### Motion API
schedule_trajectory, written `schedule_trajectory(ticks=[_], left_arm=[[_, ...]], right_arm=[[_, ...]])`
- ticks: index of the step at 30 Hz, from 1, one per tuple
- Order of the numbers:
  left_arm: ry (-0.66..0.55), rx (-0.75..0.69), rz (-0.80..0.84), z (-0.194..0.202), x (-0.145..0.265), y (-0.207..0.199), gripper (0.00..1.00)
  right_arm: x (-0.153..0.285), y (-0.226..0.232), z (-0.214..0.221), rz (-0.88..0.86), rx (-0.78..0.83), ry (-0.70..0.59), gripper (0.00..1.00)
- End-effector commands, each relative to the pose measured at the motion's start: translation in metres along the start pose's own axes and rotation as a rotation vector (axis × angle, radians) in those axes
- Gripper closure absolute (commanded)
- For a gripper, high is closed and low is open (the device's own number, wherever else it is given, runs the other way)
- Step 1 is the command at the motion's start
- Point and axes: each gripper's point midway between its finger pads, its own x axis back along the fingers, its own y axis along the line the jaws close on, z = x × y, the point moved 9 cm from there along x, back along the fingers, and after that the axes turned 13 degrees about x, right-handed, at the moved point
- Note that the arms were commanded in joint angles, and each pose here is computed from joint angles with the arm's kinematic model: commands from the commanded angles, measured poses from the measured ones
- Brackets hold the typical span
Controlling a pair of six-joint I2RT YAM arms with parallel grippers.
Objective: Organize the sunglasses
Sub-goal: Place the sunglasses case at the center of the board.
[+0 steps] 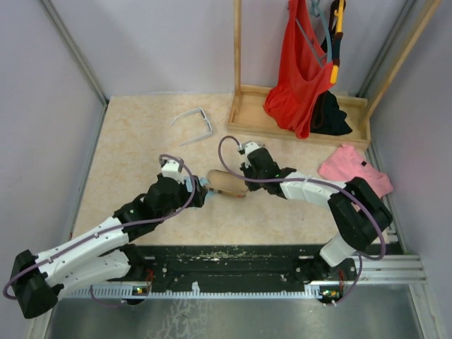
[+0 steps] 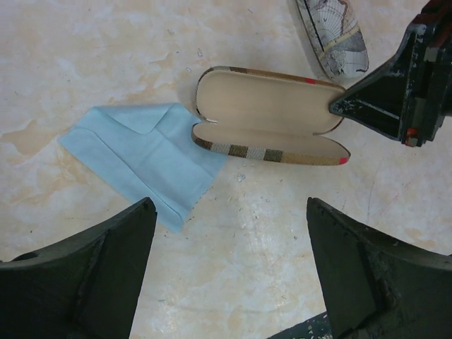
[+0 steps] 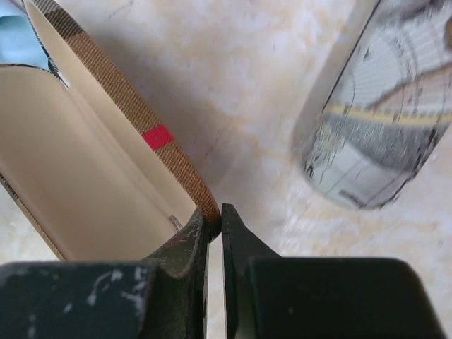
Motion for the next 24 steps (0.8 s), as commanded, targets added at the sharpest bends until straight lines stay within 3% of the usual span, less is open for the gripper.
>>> schedule_trajectory(ticks=[1, 8, 20, 24], left_arm=[[-0.030, 0.013, -0.026, -0.002, 0.004, 0.007, 0.08], [-0.021, 0.053, -0.046, 0.006, 0.008, 0.015, 0.08], [-0.043, 0.087, -0.132, 0.010, 0.008, 0.026, 0.06], [-0.028, 0.094, -0.190, 0.012, 0.002, 0.029, 0.05]], right_arm=[[-0.010, -0.020, -0.043, -0.020, 0.152, -0.141, 1.00], [-0.033, -0.042, -0.050, -0.023, 0.241, -0.128, 1.00], [-0.027, -0.051, -0.067, -0.055, 0.220, -0.216, 0.65], [-0.010, -0.051, -0.078, -0.049, 0.215, -0.270, 0.58]])
